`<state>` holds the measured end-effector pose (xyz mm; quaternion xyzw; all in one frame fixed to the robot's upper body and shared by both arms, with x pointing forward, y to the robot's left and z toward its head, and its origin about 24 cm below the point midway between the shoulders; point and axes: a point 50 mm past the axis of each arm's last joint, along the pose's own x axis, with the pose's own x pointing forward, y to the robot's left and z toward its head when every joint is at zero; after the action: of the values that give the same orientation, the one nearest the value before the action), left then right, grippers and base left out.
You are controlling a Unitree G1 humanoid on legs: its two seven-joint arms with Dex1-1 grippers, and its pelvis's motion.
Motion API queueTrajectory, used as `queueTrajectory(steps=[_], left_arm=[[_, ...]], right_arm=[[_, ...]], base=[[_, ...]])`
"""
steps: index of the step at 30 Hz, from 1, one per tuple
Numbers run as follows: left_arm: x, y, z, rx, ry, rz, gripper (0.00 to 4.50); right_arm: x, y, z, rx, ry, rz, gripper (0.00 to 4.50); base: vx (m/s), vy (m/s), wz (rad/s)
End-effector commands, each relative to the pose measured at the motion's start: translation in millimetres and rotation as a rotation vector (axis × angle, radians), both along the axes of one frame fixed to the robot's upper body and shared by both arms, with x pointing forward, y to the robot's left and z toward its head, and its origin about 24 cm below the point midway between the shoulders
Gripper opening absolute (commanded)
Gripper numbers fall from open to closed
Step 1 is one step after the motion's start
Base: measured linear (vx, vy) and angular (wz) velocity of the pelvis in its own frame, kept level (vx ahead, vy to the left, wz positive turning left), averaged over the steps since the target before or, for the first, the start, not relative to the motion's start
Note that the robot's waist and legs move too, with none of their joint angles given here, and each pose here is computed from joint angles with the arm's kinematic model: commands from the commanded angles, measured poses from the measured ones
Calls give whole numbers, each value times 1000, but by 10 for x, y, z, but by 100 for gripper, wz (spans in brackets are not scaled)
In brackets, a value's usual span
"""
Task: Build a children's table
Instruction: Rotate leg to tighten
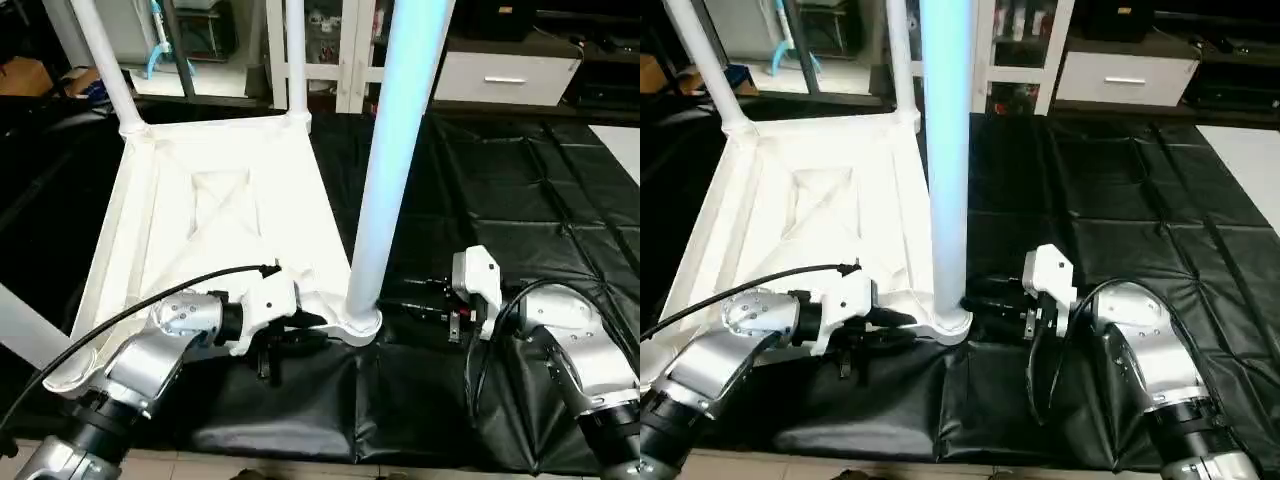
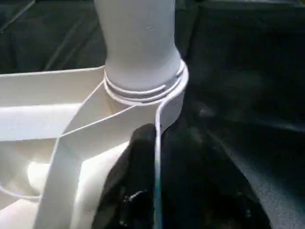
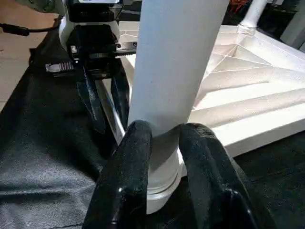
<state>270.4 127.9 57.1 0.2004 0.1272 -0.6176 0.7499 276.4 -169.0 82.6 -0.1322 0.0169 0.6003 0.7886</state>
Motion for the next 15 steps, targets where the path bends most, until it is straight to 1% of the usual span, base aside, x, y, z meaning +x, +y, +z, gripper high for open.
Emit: queueTrajectory(steps=[1,5,10,12,15], left_arm=[[-32,-12,-8,-4,10,-2,117],[-63,59,-64,24,29,33,117],[-65,159,-38,15,26,90,117],[-80,203,-32,2,36,109,145],[-107,229,-30,-9,52,119,151]], right_arm=[[2,14,27,3,-4,15,114],[14,9,27,3,-9,18,114],[22,-9,45,5,-15,13,114],[19,-18,48,6,-15,11,114],[15,-27,43,6,-15,8,114]], base=[[0,0,0],[0,0,0],[0,0,0],[0,0,0],[0,0,0]])
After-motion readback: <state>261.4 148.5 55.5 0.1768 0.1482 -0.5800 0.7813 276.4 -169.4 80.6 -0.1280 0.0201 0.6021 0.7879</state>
